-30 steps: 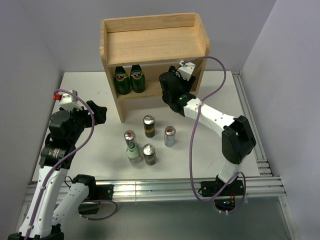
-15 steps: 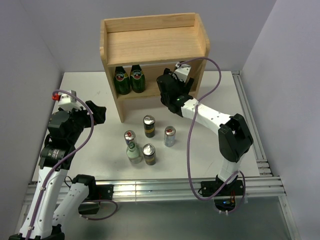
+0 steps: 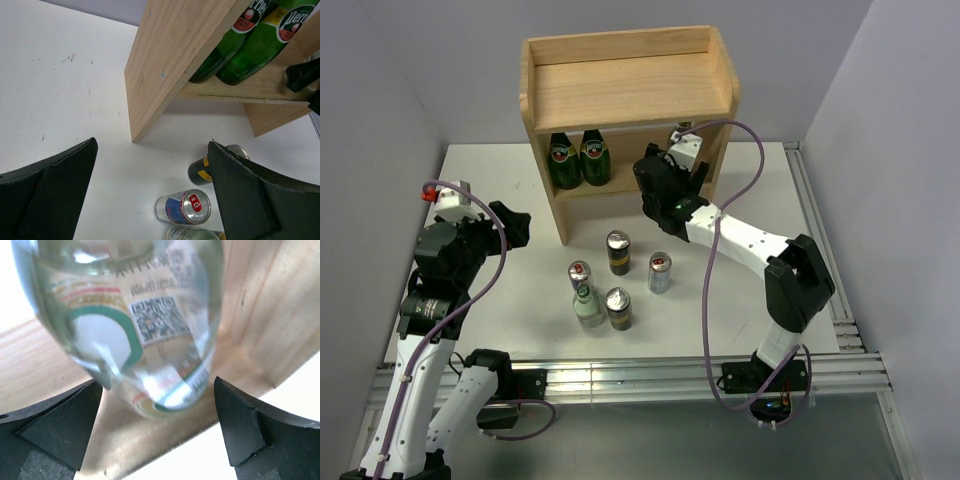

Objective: Place and organize the beverage onto the shelf

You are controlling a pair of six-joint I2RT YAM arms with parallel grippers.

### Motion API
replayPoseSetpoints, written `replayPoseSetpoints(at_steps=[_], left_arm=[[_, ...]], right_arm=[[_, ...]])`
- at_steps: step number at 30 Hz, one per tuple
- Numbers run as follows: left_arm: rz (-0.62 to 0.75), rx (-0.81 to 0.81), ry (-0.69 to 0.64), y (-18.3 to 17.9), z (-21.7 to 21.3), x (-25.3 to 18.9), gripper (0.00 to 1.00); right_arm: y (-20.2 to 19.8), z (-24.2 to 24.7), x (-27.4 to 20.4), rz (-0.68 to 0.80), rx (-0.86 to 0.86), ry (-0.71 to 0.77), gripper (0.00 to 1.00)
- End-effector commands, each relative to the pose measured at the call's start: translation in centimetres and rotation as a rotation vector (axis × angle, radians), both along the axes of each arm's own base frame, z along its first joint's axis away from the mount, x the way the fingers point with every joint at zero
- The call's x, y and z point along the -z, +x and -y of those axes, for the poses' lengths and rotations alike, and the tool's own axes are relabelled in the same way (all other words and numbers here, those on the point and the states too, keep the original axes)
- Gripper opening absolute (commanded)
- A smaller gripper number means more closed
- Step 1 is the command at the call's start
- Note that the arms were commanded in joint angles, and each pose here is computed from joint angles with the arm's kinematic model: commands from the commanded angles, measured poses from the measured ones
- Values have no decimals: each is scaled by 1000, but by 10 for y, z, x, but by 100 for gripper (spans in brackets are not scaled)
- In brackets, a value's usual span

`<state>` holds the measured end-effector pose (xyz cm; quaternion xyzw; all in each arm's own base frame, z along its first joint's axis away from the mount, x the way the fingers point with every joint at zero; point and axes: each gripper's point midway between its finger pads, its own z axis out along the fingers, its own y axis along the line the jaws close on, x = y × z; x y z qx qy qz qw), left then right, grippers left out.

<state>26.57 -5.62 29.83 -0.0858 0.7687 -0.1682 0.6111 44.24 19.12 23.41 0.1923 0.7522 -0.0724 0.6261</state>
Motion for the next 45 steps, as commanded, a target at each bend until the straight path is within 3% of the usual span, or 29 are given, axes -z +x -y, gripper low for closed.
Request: replayPoseSetpoints(at_steps=[1,26,39,45], left_arm=[[49,14,15,1,0,-9,99],[50,3,13,1,-3,-10,99],[49,9,12,2,-2,-9,99],[45,9,11,3,-2,-8,99]], right_arm=[[-21,0,32,-107,-35,-36,100],[-101,-20,18,-96,-106,-81,100],[-210,-38,-38,-7,-285,-9,99],[-263,-72,-38,-51,-488,58,99]])
